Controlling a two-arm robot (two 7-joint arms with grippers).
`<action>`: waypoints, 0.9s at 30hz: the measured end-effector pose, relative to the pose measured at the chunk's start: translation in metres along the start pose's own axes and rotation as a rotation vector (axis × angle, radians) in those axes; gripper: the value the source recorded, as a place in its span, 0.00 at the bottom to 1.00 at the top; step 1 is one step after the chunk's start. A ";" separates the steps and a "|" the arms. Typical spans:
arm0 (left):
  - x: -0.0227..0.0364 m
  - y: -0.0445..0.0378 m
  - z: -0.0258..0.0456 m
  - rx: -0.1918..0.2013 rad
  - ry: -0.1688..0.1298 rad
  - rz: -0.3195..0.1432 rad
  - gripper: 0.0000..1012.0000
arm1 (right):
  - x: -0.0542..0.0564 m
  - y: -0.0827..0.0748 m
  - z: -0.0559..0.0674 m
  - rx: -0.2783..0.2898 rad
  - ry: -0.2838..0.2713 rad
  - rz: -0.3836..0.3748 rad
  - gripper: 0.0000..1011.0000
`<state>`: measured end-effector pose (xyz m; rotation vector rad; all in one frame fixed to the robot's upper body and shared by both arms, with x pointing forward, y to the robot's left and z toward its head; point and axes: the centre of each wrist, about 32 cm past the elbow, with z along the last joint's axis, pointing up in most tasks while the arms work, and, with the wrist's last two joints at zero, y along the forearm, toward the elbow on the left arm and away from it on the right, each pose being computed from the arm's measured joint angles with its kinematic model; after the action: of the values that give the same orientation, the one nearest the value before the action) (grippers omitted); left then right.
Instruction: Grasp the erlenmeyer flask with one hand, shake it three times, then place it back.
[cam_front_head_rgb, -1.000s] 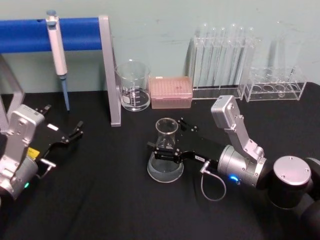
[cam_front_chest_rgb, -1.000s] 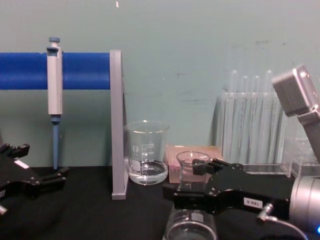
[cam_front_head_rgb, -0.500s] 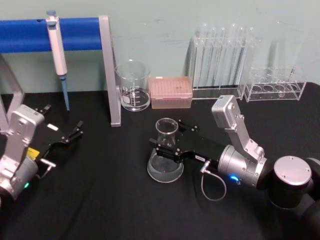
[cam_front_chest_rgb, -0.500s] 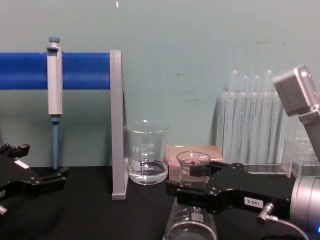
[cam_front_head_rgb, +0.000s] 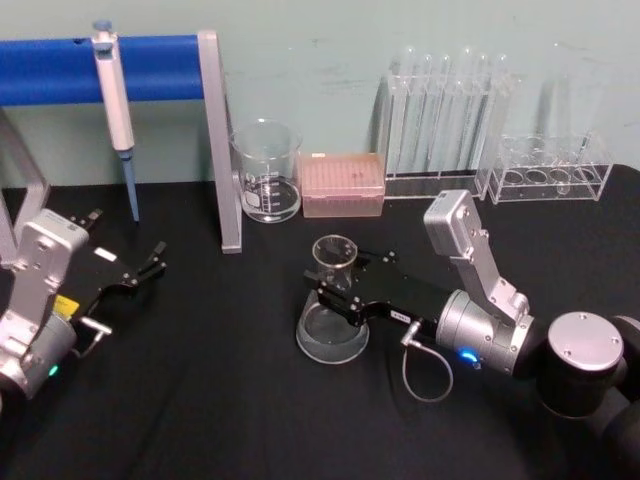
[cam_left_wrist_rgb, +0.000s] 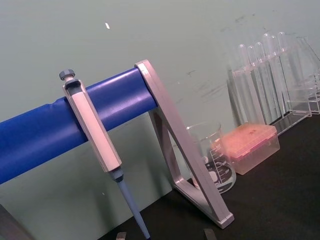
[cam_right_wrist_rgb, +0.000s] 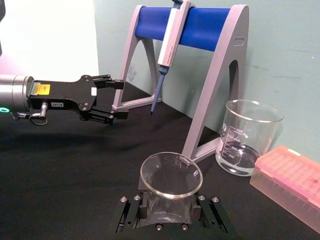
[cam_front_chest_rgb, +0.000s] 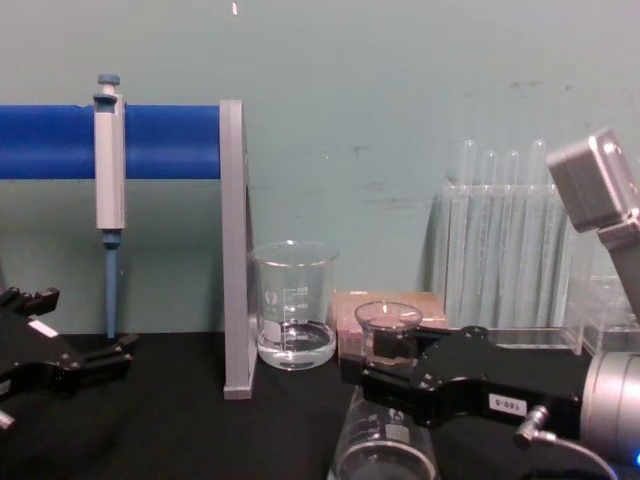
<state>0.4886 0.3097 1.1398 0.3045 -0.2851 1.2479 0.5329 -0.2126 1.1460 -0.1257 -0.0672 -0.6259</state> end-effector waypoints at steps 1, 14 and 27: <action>0.0000 0.0000 0.0000 0.000 0.000 0.000 0.99 | 0.000 0.000 0.000 0.000 0.000 0.000 0.45; 0.0000 0.0000 0.0000 0.000 0.000 0.000 0.99 | 0.001 -0.004 0.011 0.036 -0.012 -0.015 0.45; 0.0000 0.0000 0.0000 0.000 0.000 0.000 0.99 | 0.001 -0.010 0.048 0.099 -0.031 -0.082 0.45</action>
<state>0.4886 0.3097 1.1398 0.3045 -0.2851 1.2480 0.5270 -0.2149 1.1942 -0.0369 -0.1332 -0.7016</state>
